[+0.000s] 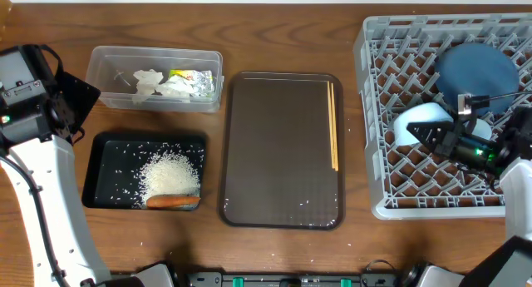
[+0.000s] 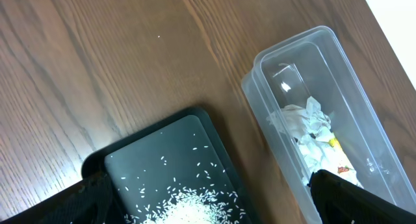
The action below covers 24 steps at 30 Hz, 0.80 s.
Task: Sort waste into correct bins and load items into the dishwasher rack
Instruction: 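Lower the bowl upright into a rack slot and open the right gripper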
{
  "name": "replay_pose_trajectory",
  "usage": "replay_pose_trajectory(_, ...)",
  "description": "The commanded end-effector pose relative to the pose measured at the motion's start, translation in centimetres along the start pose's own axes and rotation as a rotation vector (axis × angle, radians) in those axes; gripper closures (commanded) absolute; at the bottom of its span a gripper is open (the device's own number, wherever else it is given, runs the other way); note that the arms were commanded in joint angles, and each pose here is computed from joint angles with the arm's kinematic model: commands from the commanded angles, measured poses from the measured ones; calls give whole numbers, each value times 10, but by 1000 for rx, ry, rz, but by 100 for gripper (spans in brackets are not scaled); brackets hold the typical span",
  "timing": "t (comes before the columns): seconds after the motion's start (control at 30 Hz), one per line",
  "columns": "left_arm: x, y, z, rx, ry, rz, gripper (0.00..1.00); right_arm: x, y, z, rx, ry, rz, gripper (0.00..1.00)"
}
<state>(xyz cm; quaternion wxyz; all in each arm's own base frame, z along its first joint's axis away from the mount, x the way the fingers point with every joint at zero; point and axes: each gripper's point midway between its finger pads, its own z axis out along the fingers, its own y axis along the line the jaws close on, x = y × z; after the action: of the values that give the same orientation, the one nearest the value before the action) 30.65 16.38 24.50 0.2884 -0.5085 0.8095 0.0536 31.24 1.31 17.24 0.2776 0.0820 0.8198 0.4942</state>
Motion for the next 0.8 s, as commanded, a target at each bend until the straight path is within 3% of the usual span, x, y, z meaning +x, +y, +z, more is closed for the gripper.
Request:
replay_pose_trajectory(0.0, -4, 2, -1, -10, -11, -5, 0, -1, 0, 2, -15, 6, -50, 99)
replay_pose_trajectory(0.53, -4, 2, 0, -10, -11, -5, 0, 42, -44, -18, 285, 114, 275, 97)
replay_pose_trajectory(0.6, -4, 2, 0, -10, -11, -5, 0, 47, -45, -20, 296, 126, 302, 92)
replay_pose_trajectory(0.77, -4, 2, -1, -10, -11, -5, 0, 54, -47, -24, 333, 148, 329, 67)
